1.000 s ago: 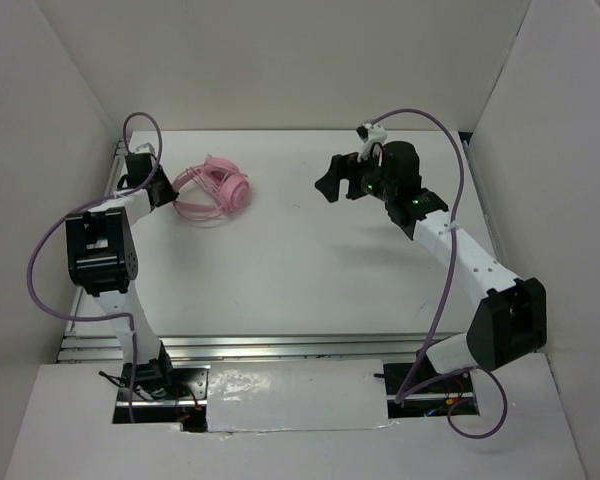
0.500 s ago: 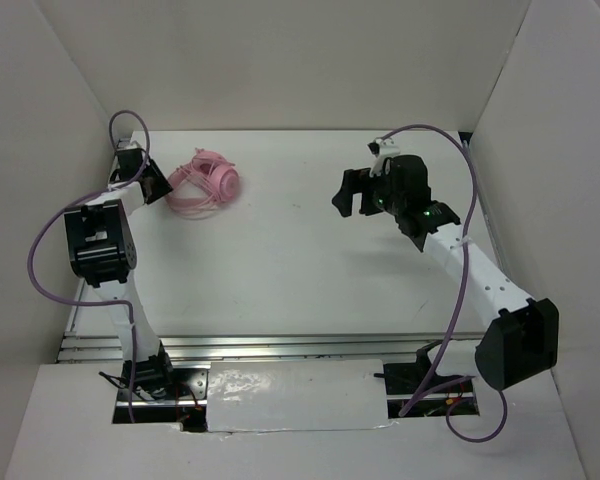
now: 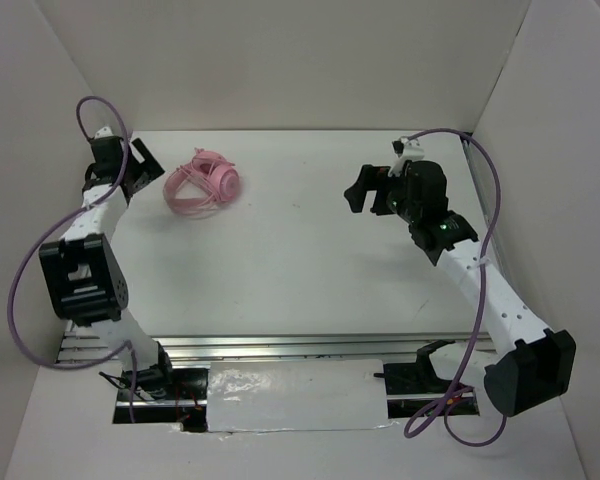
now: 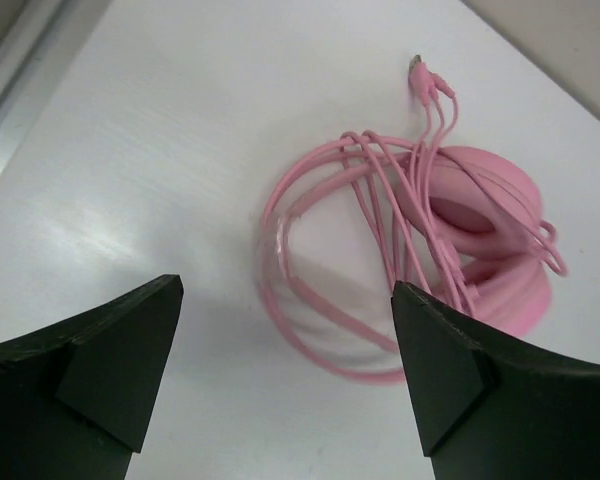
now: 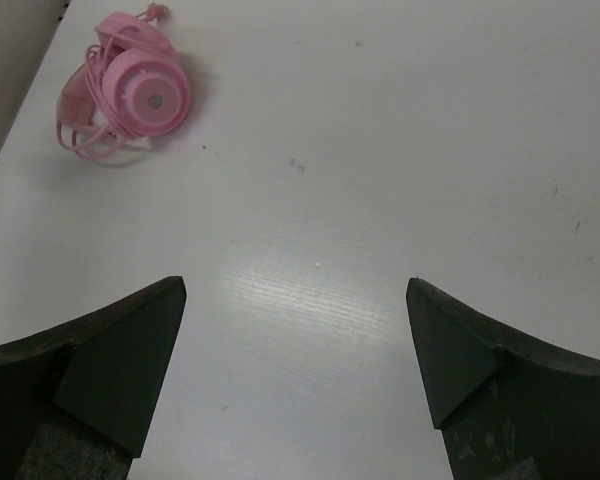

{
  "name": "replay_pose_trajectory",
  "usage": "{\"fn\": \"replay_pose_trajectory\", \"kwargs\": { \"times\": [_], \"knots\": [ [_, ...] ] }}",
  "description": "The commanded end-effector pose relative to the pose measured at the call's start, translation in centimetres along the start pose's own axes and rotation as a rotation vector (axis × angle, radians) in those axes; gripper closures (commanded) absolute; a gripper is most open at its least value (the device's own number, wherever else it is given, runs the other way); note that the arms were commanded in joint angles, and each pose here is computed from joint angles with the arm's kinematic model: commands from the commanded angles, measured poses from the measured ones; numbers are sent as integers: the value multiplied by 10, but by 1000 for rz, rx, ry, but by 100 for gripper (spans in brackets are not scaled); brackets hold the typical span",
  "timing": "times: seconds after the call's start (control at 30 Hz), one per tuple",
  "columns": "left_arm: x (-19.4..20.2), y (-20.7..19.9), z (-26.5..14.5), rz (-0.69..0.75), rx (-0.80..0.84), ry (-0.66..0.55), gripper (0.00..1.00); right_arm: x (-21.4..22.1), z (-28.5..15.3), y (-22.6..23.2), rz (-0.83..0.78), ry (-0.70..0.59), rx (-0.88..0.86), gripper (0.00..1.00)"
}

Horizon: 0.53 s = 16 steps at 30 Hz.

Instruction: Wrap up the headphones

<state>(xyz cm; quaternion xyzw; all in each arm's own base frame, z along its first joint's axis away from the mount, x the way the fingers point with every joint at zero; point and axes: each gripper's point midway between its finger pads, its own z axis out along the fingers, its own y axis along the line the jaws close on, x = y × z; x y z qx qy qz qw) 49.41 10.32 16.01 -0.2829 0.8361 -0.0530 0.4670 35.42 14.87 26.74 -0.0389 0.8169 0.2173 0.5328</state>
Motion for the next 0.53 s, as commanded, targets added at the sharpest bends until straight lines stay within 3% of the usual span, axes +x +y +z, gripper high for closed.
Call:
{"fn": "replay_pose_trajectory", "kwargs": {
  "times": [0.0, 0.13, 0.23, 0.37, 0.5],
  "knots": [
    [-7, -7, -66, -31, -57, -78, 1, -6, -15, -11, 87, -37, 56, 0],
    [55, -12, -133, -117, -156, -89, 1, 3, -26, -19, 143, -39, 89, 0],
    [101, -35, -167, -135, -4, -79, 1, 14, -35, -33, 169, -47, 146, 0],
    [126, -21, -205, -98, -38, -69, 1, 38, -44, -47, 190, -27, 211, 0],
    [142, -28, -215, -55, 23, -62, 1, 48, -53, -53, 201, -60, 223, 0]
  ]
}}
